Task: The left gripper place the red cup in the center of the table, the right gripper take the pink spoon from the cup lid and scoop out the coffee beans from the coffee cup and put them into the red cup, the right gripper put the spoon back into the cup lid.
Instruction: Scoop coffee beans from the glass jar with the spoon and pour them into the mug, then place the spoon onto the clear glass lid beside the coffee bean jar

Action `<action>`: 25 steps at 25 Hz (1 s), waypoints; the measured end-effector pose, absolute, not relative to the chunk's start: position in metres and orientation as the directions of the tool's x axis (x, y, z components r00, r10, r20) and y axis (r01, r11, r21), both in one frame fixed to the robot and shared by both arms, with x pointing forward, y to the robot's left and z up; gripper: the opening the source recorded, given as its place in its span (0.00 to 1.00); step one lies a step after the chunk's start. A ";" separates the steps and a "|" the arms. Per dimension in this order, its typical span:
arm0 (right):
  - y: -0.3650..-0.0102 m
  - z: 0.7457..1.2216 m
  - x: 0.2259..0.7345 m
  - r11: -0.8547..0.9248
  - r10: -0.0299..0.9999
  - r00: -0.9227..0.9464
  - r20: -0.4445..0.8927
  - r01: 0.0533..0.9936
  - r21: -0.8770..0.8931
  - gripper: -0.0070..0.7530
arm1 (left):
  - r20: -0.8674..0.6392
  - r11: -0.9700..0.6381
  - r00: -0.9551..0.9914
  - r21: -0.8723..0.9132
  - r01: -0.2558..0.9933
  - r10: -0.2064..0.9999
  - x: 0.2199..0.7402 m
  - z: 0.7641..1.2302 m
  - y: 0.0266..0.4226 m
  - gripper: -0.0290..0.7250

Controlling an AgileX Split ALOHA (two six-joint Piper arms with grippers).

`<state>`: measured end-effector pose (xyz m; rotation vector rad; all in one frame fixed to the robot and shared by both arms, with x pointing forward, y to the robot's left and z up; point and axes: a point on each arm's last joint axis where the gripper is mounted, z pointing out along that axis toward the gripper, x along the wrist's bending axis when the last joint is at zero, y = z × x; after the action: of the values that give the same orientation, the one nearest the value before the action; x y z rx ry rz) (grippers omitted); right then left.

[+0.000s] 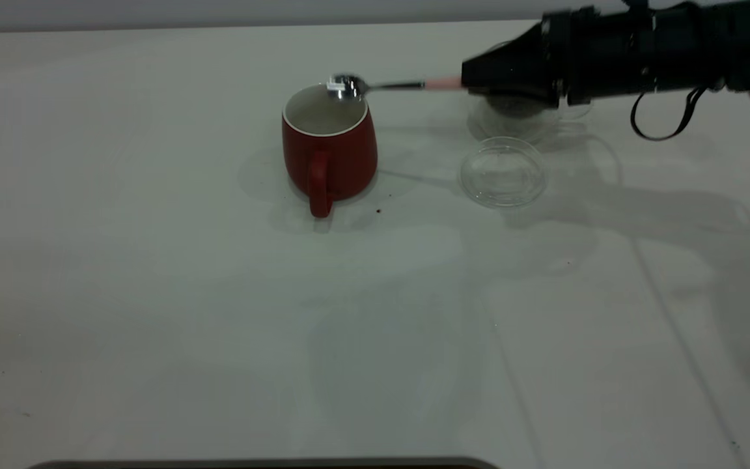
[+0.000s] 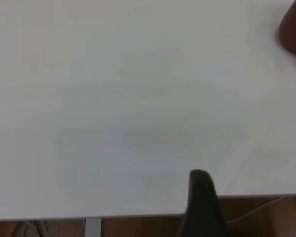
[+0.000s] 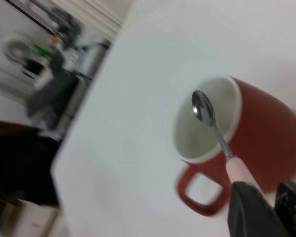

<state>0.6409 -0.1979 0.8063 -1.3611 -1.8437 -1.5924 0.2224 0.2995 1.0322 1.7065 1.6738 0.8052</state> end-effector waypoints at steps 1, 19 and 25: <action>-0.203 0.813 0.642 -0.123 0.424 -0.446 0.788 0.834 0.538 0.16 | 0.007 -0.015 0.016 0.777 0.629 1.000 0.222 1.032 0.300 0.82; -0.299 0.792 0.553 -0.521 0.430 0.251 0.867 0.854 0.011 0.16 | 0.007 -0.015 0.016 0.777 0.629 1.000 0.222 1.032 0.300 0.82; -0.303 0.764 0.565 -0.532 0.423 0.293 0.857 0.846 -0.027 0.16 | 0.006 -0.015 0.017 0.777 0.629 1.000 0.222 1.032 0.299 0.82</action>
<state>0.5646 -0.3026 0.7639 -2.0845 -1.1306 -1.1598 0.2224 0.2994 1.0322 1.7064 1.6735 0.8044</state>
